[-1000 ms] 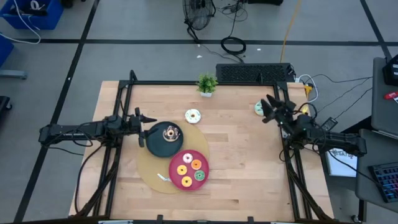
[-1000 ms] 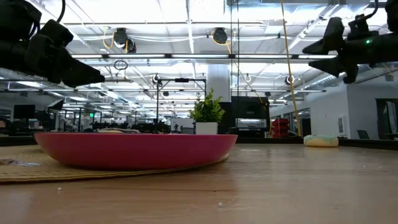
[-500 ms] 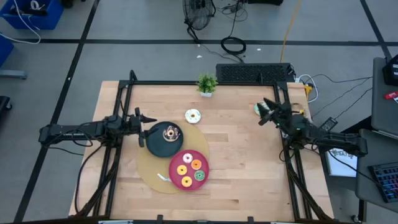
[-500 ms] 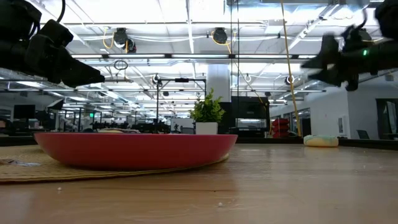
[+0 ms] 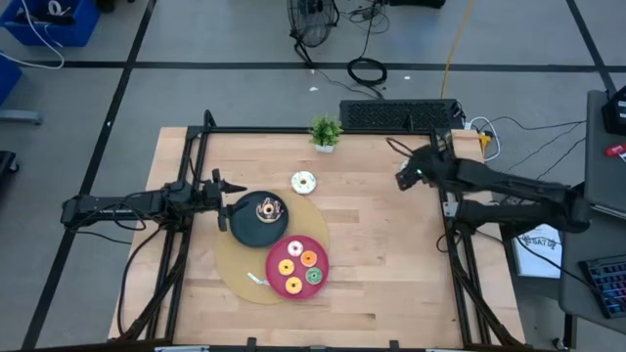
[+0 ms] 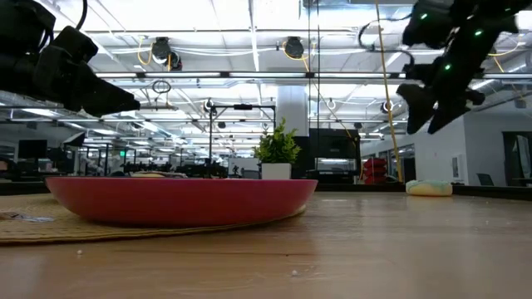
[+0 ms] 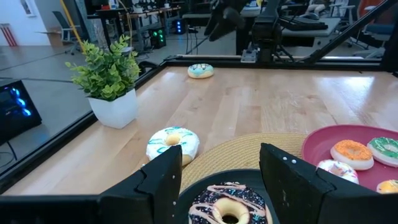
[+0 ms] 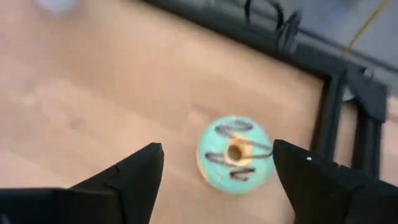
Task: Pick & Place donuts
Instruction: Put the large blue donut into the black plate
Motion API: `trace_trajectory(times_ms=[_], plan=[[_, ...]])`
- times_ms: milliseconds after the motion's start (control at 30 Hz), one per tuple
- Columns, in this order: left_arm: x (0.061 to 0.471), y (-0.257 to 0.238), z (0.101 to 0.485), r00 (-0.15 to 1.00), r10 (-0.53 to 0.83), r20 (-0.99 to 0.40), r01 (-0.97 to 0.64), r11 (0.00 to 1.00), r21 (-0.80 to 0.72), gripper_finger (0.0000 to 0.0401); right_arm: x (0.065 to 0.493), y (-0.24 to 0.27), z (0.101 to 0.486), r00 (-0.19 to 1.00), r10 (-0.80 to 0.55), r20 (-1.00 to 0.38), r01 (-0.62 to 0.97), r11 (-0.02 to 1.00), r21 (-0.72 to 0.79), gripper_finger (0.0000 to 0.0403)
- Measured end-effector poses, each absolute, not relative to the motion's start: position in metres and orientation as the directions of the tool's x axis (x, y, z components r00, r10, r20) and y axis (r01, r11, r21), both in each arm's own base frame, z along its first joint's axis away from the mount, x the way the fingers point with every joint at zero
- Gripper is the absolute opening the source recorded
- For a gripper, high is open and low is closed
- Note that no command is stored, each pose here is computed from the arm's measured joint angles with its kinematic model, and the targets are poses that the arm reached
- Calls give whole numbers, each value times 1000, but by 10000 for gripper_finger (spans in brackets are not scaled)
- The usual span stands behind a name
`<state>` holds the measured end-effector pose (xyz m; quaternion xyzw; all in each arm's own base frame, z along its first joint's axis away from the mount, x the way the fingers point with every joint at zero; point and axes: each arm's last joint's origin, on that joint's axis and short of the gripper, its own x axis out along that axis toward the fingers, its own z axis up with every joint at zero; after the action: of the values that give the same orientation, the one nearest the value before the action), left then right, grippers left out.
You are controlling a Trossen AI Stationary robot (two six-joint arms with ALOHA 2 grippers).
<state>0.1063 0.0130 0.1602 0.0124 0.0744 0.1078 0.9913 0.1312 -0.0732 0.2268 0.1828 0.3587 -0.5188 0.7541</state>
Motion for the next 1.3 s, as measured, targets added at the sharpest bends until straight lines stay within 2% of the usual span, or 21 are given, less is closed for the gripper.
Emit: trace_trajectory(times_ms=[200,300,433,800,933,1300], plan=[[106,13,160,966,215,-145,-212,976,41,214,137,-101,201,90,-435,-896,909,403,-104,312],[106,13,160,966,215,-145,-212,977,41,214,135,-114,193,52,-393,-918,916,384,-112,320],[106,13,160,966,215,-145,-212,977,41,214,133,-125,186,16,-377,-926,922,364,-132,329],[106,13,160,966,215,-144,-212,977,41,214,134,-140,164,37,-328,-944,917,387,-99,332],[106,13,160,966,215,-144,-212,977,41,214,133,-142,156,12,-309,-951,918,381,-112,332],[106,13,160,966,215,-144,-212,977,41,214,138,-148,148,33,-328,-944,900,420,-114,328]])
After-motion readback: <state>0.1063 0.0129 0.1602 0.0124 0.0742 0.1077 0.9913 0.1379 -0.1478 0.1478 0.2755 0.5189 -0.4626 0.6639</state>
